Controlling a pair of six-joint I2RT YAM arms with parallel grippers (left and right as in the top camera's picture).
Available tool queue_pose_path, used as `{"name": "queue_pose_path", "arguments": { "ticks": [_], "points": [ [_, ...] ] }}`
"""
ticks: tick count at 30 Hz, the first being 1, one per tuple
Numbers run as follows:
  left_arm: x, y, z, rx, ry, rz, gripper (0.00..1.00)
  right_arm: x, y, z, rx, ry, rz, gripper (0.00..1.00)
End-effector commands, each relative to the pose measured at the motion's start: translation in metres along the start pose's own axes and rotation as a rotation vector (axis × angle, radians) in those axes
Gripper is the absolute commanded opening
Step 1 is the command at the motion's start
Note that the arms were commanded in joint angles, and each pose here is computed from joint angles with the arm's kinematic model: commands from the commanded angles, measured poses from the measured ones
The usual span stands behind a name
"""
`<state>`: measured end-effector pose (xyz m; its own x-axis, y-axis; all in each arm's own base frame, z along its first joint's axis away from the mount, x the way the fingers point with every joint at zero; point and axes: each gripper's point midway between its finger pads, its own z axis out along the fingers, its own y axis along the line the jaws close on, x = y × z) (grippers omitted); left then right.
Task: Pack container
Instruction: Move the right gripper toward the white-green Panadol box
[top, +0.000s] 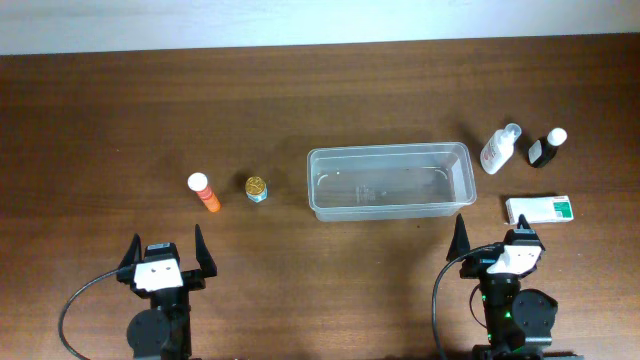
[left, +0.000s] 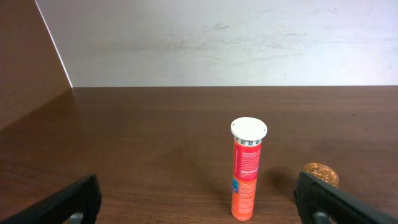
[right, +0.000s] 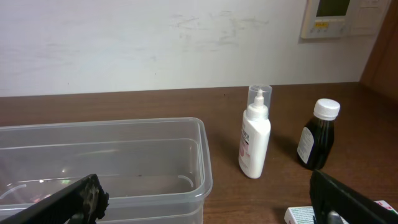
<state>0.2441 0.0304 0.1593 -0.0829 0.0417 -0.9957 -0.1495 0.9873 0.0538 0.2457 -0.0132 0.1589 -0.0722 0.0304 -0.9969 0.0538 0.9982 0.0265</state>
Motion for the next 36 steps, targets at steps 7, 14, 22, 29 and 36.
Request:
{"name": "queue_pose_path", "arguments": {
  "ticks": [7,14,22,29,36],
  "points": [
    [0.0009,-0.0014,-0.0001,0.010,-0.005,0.014,1.00,0.0025,0.0035,0.0001,-0.017,0.002,0.004,0.98],
    [0.0009,-0.0014,-0.0001,0.011,-0.005,0.014,1.00,0.0025,0.0035,0.0001,-0.017,0.002,0.004,0.98],
    [0.0009,-0.0014,-0.0001,0.010,-0.005,0.014,0.99,0.0025,0.0035,0.0001,-0.017,0.002,0.004,0.98],
    [0.0009,-0.0014,-0.0001,0.010,-0.005,0.014,0.99,0.0025,0.0036,0.0001,-0.018,0.002,0.005,0.98],
    [0.0009,-0.0014,-0.0001,0.010,-0.005,0.014,0.99,0.0024,0.0048,0.0001,-0.025,0.002,0.015,0.98]
  ]
}}
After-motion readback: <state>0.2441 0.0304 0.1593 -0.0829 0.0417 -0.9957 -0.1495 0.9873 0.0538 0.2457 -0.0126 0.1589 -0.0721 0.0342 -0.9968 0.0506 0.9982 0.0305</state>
